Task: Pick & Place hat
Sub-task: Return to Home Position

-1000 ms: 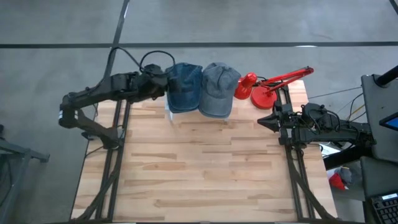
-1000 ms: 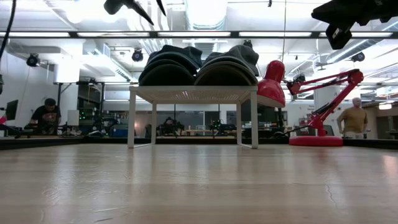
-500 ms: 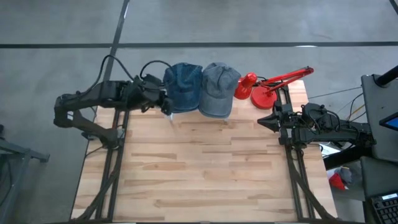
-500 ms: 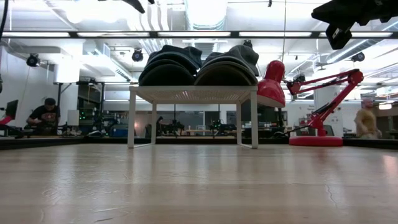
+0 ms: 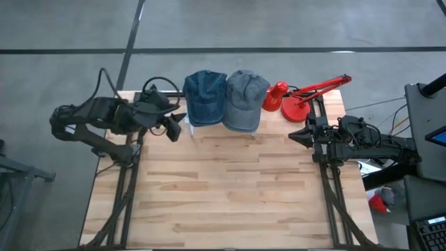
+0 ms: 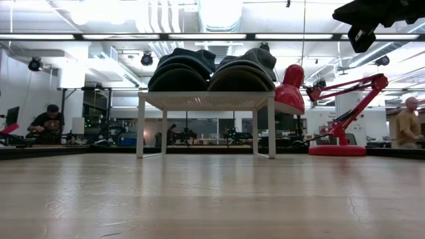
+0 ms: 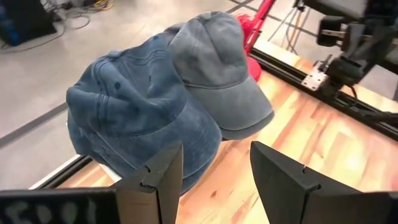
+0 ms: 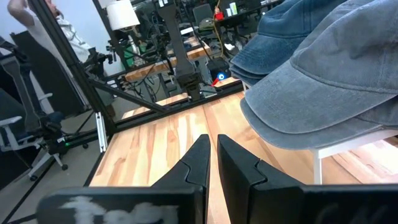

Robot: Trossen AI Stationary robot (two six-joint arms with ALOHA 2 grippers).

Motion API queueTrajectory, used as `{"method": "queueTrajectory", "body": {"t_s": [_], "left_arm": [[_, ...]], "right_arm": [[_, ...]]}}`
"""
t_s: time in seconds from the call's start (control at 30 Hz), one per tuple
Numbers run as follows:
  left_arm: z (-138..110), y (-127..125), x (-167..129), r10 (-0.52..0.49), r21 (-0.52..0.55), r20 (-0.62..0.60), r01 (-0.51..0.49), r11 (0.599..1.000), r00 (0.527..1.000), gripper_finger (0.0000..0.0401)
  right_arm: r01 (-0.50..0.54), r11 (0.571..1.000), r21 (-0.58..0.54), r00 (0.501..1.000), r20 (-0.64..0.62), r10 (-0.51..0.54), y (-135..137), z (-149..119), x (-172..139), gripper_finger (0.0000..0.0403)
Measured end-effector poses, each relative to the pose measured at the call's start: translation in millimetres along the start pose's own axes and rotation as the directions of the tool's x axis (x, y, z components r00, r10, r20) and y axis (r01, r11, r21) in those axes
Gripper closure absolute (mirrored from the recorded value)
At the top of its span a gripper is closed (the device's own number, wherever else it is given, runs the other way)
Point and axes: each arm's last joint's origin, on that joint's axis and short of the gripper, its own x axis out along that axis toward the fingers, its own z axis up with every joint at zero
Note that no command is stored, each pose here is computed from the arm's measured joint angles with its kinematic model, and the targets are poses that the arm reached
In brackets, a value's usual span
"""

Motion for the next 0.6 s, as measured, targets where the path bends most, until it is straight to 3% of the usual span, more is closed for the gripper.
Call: {"method": "queueTrajectory", "body": {"t_s": [0.27, 0.6], "left_arm": [[-15.3, 0.8, -1.1, -0.092, 0.048, 0.026, 0.09, 0.995, 0.995, 0.022], [-66.9, 7.3, 23.6, -0.285, 0.057, 0.096, 0.281, 0.958, 0.954, 0.022]], "right_arm": [[0.0, 1.0, 0.0, 1.0, 0.0, 0.0, 0.0, 0.0, 0.1, 0.0374], [0.0, 1.0, 0.0, 1.0, 0.0, 0.0, 0.0, 0.0, 0.1, 0.0374]]}}
